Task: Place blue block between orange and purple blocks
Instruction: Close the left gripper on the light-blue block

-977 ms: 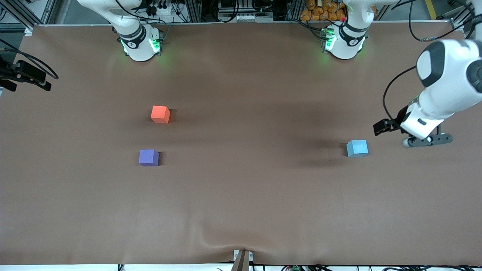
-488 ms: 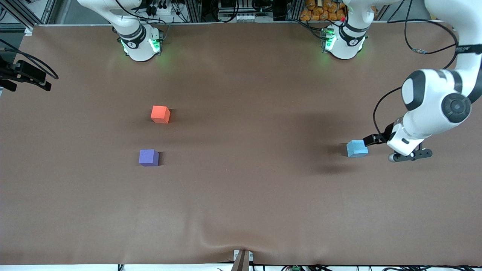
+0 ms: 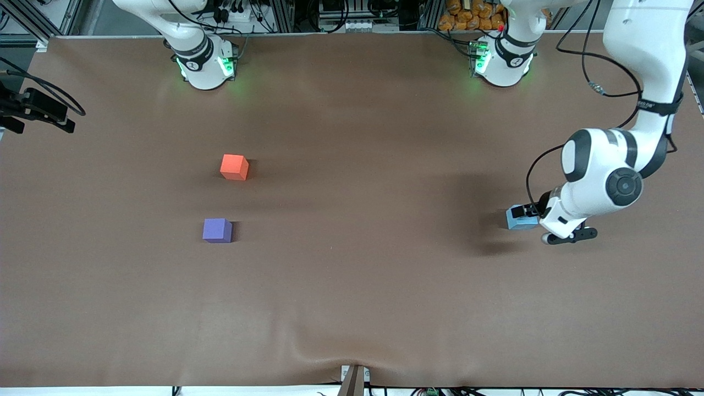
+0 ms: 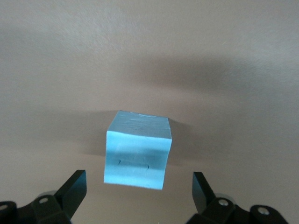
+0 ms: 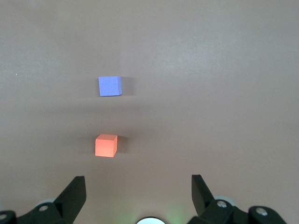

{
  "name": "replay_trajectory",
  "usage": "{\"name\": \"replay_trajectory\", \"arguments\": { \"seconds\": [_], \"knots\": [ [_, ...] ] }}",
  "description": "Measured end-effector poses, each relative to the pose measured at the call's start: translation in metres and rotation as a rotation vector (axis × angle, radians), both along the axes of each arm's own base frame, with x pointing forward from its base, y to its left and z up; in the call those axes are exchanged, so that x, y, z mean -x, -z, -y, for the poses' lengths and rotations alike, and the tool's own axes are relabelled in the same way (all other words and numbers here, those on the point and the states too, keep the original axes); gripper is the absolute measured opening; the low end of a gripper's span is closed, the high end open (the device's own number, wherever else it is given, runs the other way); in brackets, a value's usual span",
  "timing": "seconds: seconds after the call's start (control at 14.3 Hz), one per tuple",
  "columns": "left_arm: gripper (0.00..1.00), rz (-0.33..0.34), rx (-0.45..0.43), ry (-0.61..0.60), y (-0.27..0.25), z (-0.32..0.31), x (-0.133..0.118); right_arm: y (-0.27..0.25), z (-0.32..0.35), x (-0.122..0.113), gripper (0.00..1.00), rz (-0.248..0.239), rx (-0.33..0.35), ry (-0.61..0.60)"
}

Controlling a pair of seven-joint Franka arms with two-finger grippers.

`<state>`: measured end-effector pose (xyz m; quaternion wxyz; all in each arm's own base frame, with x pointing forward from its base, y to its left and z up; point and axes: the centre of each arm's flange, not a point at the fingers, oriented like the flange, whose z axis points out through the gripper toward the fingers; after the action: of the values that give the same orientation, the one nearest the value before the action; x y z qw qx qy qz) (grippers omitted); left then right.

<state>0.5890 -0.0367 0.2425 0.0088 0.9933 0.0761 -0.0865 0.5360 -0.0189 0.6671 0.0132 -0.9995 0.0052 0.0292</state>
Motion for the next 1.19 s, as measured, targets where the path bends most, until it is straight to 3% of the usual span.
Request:
{"name": "replay_trajectory", "arguments": {
  "seconds": [0.84, 1.12, 1.19],
  "knots": [
    [1.00, -0.053, -0.002, 0.002, 0.050, -0.003, 0.006, 0.001, 0.000, 0.001, 1.00, -0.005, 0.000, 0.000],
    [0.63, -0.055, -0.004, 0.010, 0.055, -0.001, 0.006, 0.001, 0.000, 0.001, 1.00, -0.005, 0.000, 0.000],
    [0.63, -0.050, -0.004, 0.012, 0.054, 0.000, 0.004, 0.001, 0.000, 0.001, 1.00, -0.005, 0.000, 0.000]
  ]
}}
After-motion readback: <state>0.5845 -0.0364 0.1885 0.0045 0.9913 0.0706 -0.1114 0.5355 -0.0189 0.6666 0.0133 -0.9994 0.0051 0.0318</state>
